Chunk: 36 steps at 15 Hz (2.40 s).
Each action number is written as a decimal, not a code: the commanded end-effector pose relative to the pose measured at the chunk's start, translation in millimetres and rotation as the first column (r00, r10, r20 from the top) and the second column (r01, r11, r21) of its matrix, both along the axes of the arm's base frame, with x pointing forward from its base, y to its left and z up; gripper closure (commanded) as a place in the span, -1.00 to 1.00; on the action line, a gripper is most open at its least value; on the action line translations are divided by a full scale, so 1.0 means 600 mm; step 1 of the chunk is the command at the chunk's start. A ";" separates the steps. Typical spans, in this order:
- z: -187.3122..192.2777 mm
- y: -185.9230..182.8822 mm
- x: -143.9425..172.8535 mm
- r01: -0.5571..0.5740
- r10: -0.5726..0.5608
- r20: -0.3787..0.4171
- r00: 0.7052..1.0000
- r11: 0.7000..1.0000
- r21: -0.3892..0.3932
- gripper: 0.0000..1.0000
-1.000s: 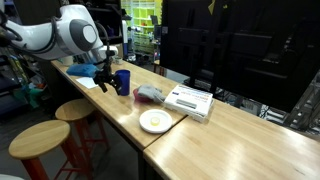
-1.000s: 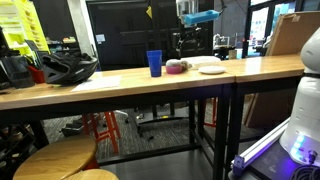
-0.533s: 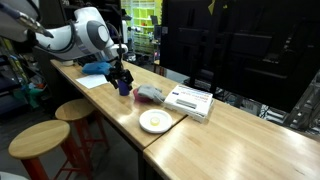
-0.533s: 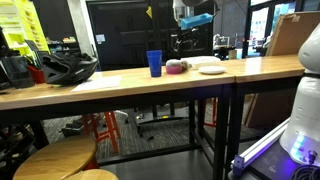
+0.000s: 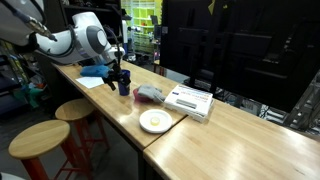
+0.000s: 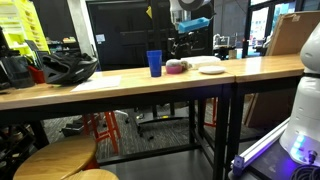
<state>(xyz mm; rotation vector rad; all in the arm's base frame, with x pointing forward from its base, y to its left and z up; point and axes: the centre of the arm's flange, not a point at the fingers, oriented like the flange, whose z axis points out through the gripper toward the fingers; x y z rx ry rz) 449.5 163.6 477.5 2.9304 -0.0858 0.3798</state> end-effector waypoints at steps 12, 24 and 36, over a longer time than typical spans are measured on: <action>0.003 -0.017 0.044 -0.078 0.083 0.124 0.989 0.996 -0.047 -1.00; 0.000 -0.048 0.125 -0.117 0.125 0.164 0.979 0.992 -0.055 -1.00; -0.020 -0.051 0.120 -0.107 0.112 0.140 0.984 0.993 -0.043 -1.00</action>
